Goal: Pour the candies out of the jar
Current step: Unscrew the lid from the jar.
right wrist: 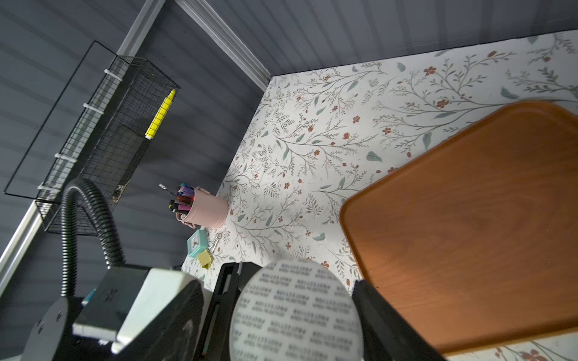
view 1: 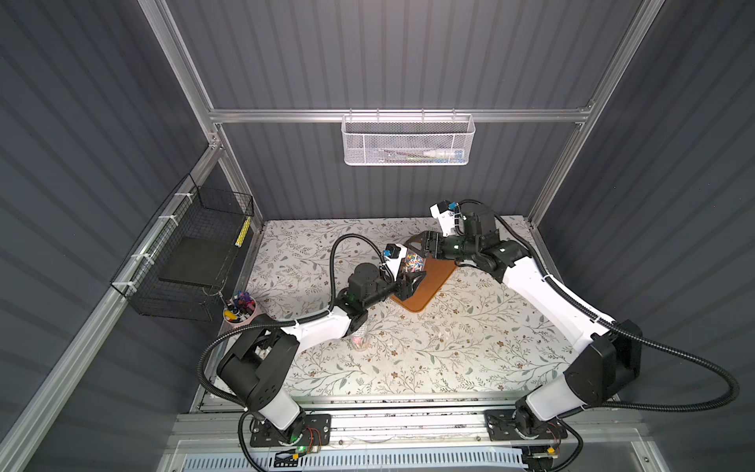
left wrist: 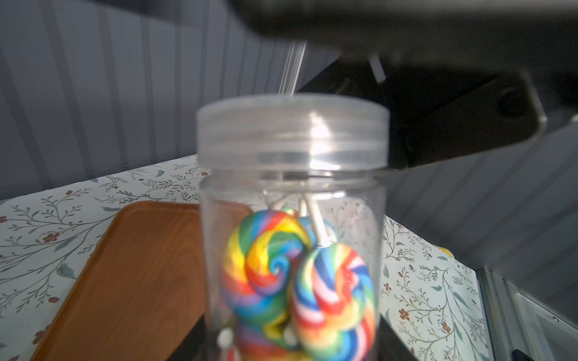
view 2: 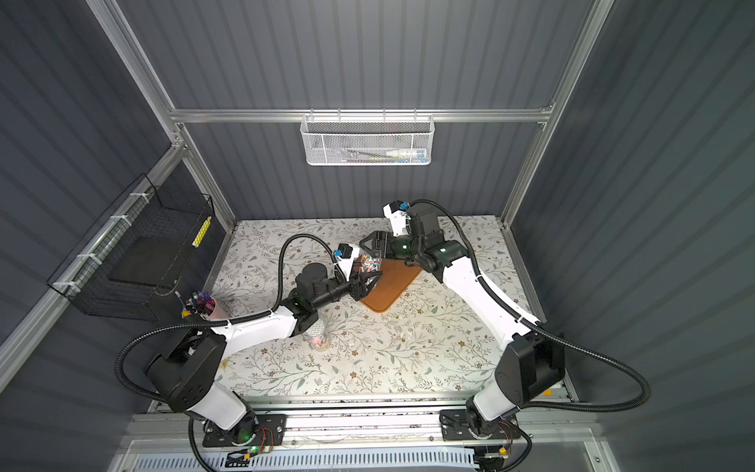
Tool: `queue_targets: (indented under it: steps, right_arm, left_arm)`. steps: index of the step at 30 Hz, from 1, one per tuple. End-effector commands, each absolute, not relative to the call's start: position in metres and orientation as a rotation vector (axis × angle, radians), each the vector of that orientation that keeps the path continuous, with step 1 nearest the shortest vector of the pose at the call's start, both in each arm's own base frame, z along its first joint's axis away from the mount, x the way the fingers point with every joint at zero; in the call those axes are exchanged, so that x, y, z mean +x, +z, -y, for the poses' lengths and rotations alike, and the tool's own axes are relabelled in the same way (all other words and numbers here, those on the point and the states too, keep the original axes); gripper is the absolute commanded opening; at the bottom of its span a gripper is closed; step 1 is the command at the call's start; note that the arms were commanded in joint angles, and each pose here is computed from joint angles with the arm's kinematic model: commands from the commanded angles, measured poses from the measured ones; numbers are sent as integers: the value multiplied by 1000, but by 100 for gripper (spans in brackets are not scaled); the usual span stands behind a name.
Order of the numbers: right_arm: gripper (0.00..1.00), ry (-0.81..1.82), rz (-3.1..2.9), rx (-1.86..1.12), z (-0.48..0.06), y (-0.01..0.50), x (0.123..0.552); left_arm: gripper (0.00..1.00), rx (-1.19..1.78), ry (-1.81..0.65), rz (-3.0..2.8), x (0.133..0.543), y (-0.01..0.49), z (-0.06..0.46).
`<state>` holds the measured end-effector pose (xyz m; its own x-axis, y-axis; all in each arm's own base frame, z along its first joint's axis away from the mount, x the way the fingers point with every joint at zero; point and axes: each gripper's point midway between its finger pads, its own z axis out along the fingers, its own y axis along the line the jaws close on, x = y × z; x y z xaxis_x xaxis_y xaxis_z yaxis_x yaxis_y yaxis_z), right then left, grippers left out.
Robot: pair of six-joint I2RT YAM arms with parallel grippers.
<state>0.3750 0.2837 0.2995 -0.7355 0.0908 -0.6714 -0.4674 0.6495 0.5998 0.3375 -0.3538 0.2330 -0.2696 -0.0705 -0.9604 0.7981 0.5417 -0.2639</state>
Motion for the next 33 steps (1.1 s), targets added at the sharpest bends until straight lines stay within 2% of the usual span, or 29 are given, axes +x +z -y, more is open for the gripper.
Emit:
queue_targets:
  steps: [1, 5, 11, 15, 18, 21, 23, 28, 33]
  right_arm:
    - [76, 975, -2195, -263, -287, 300, 375]
    - [73, 900, -2219, -240, -289, 292, 382]
    - [55, 865, -2205, -264, -295, 296, 385]
    - [48, 880, -2225, -298, -297, 291, 379]
    - [44, 1096, -2098, -502, -314, 313, 360]
    - [44, 1402, -1854, -774, -321, 345, 325]
    - [43, 1504, -1755, -900, -319, 358, 307]
    - [39, 1598, -1675, -1092, -316, 373, 280]
    - [44, 1542, -1698, -1073, -313, 373, 283]
  left_arm:
    - [0, 609, -898, -1600, 341, 244, 351]
    - [0, 617, -895, -1603, 340, 244, 352]
    - [0, 616, -880, -1615, 340, 243, 352]
    - [0, 622, -895, -1612, 338, 244, 353]
    - [0, 753, -1030, -1508, 314, 258, 365]
    - [0, 907, -1234, -1404, 286, 275, 377]
    - [0, 976, -1330, -1382, 274, 281, 384]
    - [0, 1022, -1452, -1301, 256, 295, 385]
    - [0, 1018, -1458, -1315, 258, 293, 386]
